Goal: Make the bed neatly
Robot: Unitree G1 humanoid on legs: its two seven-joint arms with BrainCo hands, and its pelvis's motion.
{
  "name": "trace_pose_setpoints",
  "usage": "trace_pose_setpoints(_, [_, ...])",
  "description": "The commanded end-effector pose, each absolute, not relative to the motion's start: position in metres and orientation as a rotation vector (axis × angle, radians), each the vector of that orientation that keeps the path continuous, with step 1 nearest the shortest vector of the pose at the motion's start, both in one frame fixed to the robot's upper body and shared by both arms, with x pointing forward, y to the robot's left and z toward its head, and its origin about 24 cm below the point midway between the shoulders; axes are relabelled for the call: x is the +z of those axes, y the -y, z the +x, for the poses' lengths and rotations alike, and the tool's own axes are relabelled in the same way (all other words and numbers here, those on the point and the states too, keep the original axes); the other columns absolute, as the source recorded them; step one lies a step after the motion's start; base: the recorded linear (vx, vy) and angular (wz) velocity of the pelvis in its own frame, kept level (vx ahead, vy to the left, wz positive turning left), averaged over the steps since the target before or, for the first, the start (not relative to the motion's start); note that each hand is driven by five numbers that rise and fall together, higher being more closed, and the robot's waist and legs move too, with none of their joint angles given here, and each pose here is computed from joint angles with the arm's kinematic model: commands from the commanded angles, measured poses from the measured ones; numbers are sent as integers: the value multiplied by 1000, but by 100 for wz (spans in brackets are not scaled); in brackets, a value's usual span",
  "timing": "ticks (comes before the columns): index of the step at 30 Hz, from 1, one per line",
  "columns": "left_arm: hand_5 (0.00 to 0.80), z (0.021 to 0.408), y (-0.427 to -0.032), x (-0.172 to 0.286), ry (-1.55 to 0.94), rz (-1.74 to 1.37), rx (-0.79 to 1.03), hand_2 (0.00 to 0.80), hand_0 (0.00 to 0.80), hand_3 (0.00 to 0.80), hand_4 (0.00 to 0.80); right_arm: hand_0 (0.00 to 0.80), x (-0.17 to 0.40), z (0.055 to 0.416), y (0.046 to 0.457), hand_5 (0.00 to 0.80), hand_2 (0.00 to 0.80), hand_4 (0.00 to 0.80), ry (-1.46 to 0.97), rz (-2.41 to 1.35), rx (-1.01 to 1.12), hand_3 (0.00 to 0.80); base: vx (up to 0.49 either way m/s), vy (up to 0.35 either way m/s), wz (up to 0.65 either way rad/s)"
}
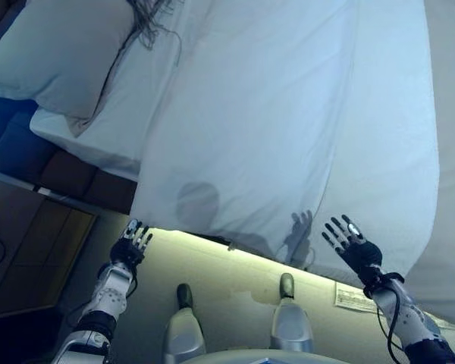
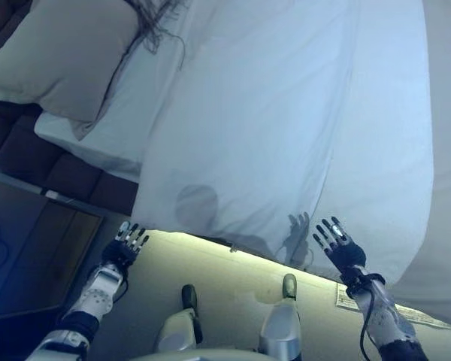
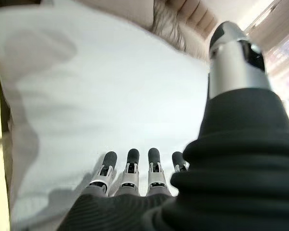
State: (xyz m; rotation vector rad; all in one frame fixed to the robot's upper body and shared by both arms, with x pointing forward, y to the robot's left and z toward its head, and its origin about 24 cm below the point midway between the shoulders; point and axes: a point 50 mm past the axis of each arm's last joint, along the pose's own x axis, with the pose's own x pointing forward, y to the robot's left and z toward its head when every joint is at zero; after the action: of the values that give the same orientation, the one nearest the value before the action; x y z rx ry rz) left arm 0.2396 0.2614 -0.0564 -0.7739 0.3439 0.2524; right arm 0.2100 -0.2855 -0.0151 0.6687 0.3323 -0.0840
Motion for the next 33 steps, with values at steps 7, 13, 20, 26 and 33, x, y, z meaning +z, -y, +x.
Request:
trace_pose_setpoints(7, [0,279,-245,-15,-36,-923,54,0,0,0,0,0,47,252,298,0,0,0,4,627,63,0,-182,60,-6])
trace_pose_setpoints(13, [0,311,-246,25,89,-916,-27,0,0,0,0,0,70,265,286,0,0,0,126,660,138,0,-153,20,-5])
trace_pose_setpoints(20, [0,323,-244,56,210,-942,-116,0,0,0,0,0,91,271,264,0,0,0,208,643,225,0,-73,41,-5])
trace_pose_setpoints(26, [0,334,-228,81,291,-924,-234,0,0,0,0,0,118,279,259,0,0,0,304,620,277,0,-53,74,2])
trace_pose_setpoints(33, [0,349,-240,118,356,-889,-237,0,0,0,0,0,155,285,262,0,0,0,419,593,327,0,-52,53,1])
